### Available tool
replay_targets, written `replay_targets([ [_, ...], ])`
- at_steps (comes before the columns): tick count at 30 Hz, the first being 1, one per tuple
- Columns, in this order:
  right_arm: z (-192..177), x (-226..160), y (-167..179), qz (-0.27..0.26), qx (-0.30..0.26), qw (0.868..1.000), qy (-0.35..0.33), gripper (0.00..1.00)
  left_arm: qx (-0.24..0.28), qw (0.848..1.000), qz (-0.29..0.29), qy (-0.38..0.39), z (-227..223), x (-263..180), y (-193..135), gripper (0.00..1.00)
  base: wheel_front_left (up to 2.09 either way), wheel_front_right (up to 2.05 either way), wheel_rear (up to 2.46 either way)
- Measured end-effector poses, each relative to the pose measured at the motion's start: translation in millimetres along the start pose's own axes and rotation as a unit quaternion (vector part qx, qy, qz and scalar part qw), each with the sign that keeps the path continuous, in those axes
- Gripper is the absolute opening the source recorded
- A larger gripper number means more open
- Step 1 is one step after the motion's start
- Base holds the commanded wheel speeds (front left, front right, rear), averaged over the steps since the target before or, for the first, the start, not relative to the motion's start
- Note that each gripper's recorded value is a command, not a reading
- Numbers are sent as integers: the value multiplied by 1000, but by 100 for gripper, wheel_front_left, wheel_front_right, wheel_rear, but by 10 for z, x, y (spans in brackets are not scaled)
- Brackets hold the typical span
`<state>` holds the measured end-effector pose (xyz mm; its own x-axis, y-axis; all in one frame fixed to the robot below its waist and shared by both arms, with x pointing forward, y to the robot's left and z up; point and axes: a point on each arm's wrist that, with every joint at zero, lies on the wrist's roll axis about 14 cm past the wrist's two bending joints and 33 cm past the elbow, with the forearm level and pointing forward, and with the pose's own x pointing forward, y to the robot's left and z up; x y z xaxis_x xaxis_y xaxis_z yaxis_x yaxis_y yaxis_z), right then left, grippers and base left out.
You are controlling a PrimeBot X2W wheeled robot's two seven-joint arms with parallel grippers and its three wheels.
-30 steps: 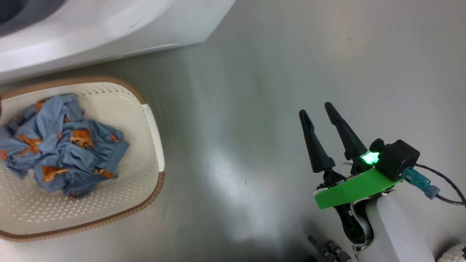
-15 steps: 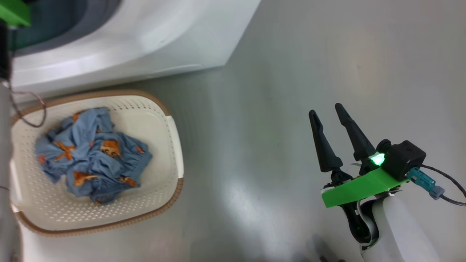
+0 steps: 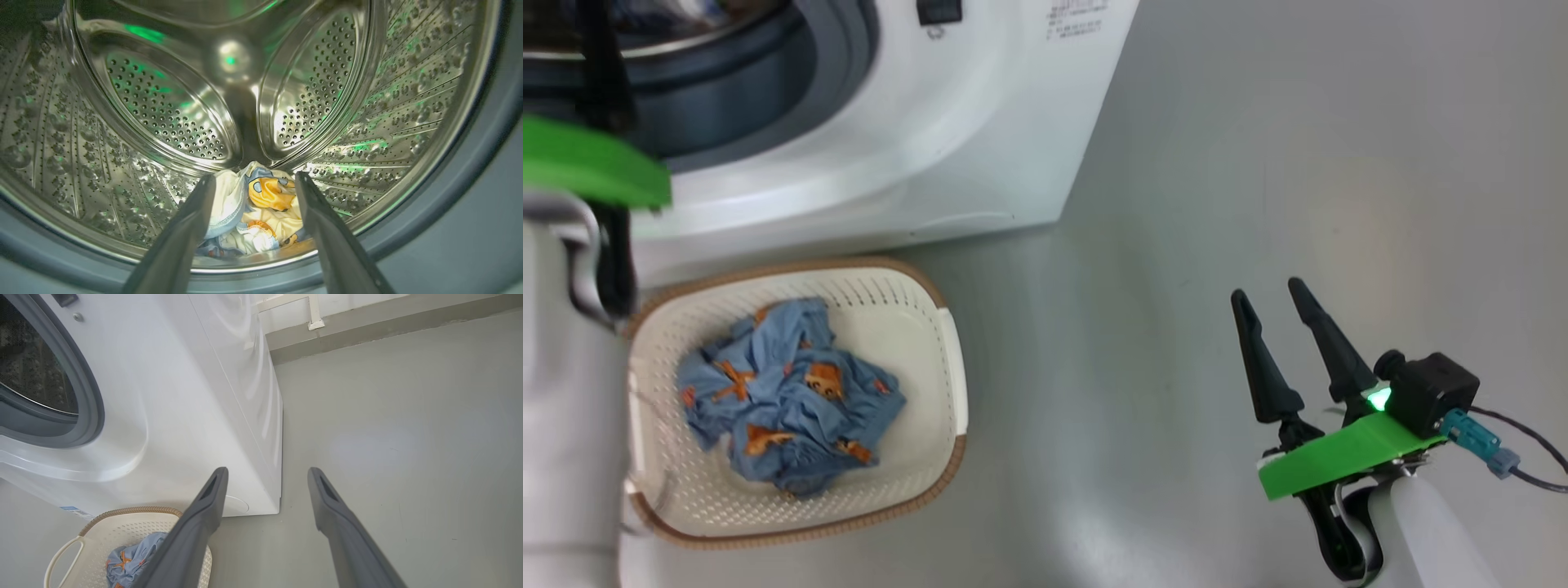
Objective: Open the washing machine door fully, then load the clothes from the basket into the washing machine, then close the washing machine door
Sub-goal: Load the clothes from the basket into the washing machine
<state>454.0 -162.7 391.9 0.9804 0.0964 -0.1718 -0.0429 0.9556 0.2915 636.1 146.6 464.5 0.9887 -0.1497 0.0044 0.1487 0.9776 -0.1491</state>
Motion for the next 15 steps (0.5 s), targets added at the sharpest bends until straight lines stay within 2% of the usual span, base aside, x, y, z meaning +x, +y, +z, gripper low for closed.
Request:
replay_targets([
  [15,333,-389,107,7,-6,999,-34,100,-5,999,26,-33,249,-1054,-73,100,0,0,0],
])
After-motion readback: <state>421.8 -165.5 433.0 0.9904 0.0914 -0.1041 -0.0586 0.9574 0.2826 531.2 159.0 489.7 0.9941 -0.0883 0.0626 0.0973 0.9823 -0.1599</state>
